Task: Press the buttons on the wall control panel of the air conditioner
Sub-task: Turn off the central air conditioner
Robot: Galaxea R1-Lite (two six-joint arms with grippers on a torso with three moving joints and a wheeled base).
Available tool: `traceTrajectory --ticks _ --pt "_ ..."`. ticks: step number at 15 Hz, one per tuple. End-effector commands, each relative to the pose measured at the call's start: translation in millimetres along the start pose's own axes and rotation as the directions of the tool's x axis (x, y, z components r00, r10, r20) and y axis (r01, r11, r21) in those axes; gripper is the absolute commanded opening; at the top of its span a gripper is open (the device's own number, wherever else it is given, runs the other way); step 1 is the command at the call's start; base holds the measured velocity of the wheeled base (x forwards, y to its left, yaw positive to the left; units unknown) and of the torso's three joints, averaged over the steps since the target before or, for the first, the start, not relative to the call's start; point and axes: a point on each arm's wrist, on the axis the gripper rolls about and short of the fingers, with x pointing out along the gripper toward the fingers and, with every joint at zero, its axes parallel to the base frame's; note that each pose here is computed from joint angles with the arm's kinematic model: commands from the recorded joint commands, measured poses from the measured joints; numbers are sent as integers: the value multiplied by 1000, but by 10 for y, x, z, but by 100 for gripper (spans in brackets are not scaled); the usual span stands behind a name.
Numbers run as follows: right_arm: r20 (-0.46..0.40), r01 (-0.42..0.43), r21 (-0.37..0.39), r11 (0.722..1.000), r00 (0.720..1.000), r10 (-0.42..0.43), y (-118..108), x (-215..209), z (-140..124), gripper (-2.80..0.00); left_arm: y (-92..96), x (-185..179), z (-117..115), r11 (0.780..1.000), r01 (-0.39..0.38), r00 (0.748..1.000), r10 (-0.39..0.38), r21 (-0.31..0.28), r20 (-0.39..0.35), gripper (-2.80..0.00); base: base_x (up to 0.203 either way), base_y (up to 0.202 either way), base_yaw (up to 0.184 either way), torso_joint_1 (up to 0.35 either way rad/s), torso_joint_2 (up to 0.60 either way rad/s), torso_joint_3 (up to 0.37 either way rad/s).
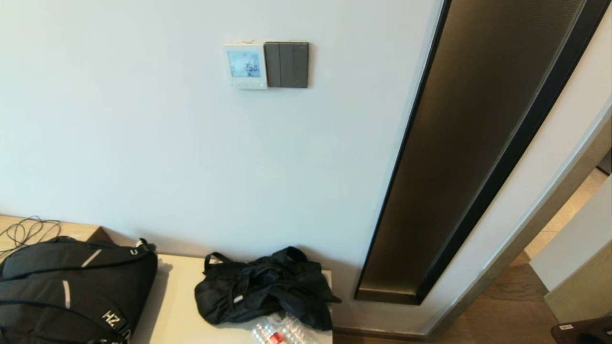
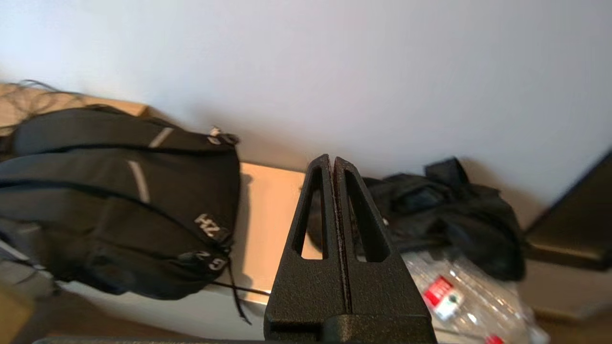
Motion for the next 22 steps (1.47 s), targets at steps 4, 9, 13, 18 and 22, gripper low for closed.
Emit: traceTrajectory --ticks 4,9,13,18,22 --pt "-1 0 0 1000 1000 0 0 1 1 -280 1 -95 -109 999 38 998 -40 38 39 -280 0 0 0 0 0 0" --pt "-1 -2 0 1000 1000 2 0 1 1 -280 1 -93 -112 999 49 998 -49 14 41 -280 0 0 0 0 0 0" --pt "-1 -2 0 1000 1000 2 0 1 1 -280 1 -93 -110 999 51 998 -51 8 43 -280 0 0 0 0 0 0" --pt "0 -2 0 1000 1000 2 0 0 0 -280 1 -93 -110 999 51 998 -51 7 43 -280 0 0 0 0 0 0" --pt "-1 -2 0 1000 1000 2 0 1 1 -280 1 -93 -110 999 51 998 -51 7 43 -280 0 0 0 0 0 0"
